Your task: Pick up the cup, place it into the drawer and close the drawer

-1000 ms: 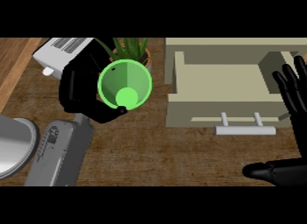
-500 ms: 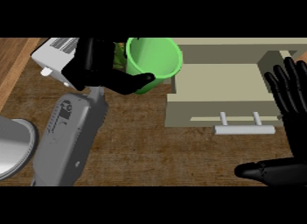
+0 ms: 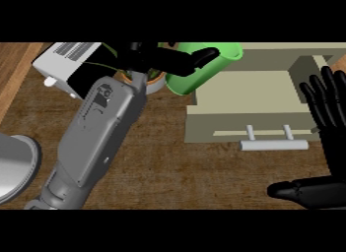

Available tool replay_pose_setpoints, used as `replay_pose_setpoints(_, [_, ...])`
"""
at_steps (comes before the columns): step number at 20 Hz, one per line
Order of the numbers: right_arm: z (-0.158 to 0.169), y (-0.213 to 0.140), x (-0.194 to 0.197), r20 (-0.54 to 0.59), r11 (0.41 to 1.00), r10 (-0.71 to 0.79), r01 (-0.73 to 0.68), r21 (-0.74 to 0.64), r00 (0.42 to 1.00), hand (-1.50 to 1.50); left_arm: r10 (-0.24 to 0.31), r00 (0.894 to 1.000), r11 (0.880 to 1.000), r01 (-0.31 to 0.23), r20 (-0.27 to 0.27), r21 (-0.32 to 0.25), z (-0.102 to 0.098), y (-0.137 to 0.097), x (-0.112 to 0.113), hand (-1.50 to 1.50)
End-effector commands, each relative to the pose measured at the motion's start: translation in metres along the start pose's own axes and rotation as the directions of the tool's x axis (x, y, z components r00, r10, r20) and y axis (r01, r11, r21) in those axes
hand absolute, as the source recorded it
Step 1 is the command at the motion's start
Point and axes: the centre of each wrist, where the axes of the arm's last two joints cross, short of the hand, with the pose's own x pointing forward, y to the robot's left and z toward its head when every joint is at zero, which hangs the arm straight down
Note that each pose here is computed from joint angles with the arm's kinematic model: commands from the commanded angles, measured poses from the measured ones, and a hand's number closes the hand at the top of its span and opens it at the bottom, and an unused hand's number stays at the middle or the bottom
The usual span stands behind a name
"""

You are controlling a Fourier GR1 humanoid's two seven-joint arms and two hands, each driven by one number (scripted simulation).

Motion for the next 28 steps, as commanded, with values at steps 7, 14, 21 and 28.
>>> replay_pose_setpoints(7, [0.007,0.01,0.014,0.003,1.0,-0.011,0.011,0.014,1.0,-1.5,-0.045,0.997,0.999,0.046,-0.068,0.021,-0.027,-0.031,-0.019,1.5])
replay_pose_setpoints(14, [-0.006,0.008,0.005,0.011,0.999,0.0,0.0,0.042,1.0,-1.5,-0.081,0.987,0.997,0.083,-0.137,0.007,-0.015,-0.038,-0.051,1.5])
replay_pose_setpoints(21, [-0.012,-0.005,-0.004,0.029,0.999,-0.02,0.019,0.041,0.999,-1.5,-0.186,0.971,0.982,0.183,-0.153,-0.034,-0.013,-0.035,-0.069,1.5])
replay_pose_setpoints(28, [-0.018,-0.001,0.006,0.022,0.998,-0.027,0.026,0.065,0.999,-1.5,-0.241,0.952,0.97,0.234,-0.189,-0.06,-0.02,-0.048,-0.062,1.5])
